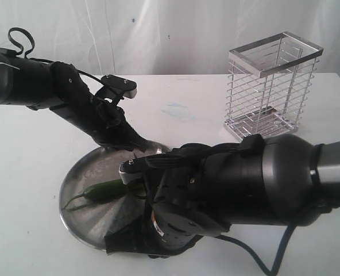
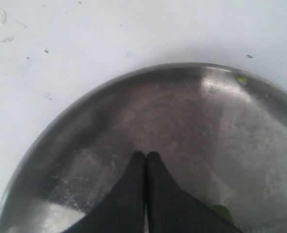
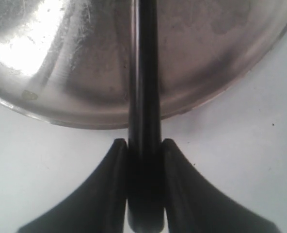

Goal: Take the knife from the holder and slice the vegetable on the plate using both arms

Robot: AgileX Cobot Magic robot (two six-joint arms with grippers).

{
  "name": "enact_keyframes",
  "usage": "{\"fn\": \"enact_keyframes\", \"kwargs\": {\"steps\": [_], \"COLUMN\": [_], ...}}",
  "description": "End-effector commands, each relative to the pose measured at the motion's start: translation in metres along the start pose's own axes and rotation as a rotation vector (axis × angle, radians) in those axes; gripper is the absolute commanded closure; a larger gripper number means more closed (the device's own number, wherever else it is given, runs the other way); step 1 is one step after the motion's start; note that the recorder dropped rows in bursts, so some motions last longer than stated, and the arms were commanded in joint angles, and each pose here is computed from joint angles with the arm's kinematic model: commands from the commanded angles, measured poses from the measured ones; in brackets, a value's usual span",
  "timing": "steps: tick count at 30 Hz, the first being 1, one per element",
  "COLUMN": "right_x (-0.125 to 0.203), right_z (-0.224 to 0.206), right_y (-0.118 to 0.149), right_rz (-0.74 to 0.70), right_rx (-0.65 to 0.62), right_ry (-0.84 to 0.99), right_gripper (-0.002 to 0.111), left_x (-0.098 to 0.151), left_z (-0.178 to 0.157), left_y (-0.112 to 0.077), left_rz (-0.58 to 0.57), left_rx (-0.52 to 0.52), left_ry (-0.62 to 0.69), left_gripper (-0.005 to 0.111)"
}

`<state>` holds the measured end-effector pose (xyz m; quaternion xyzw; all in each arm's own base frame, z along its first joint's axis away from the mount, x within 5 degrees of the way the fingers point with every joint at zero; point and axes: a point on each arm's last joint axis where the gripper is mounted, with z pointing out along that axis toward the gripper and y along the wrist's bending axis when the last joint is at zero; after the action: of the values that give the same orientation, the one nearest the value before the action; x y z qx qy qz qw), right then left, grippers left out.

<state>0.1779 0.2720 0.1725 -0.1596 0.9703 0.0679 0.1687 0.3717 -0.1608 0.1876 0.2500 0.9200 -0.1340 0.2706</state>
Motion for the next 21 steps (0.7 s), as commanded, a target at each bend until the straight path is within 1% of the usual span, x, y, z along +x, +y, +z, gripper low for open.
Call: {"fn": "enact_keyframes", "kwargs": {"steps": [1,8,12,15,21], "right_x": [-0.0006,-0.0019,-0.0020,-0.0019,-0.0020], "right_z": [-0.0008,-0.0008,-0.0008,-0.0008,-0.0008], "right_y": [0.0008,0.0025,0.0024,0.0023,0.0016], "right_rz": [-0.018,-0.021,-0.023,-0.023,-0.031], "right_rx": [-0.006,-0.024,-0.023,-0.022,-0.014], "right_ry": [-0.006,-0.021,-0.022,-0.021,-0.022], "right_gripper": [0.108,0.108,0.108,0.108,0.108], "left_x": [-0.0025,-0.0011,-0.0010,-0.0013,-0.0019], "left_z": [-0.0027,-0.0027,-0.0021,-0.0023,-0.0025], "left_y": [0.0005,-0.0015,-0.0041,-0.0064,-0.0091], "left_rz": [-0.010,0.013,-0.006,0.020,0.028], "left_rx": [-0.003,0.018,0.048,0.074,0.103], "left_ry": [-0.014,0.001,0.000,-0.004,-0.011], "left_gripper": [0.107,0.107,0.107,0.107,0.107]}}
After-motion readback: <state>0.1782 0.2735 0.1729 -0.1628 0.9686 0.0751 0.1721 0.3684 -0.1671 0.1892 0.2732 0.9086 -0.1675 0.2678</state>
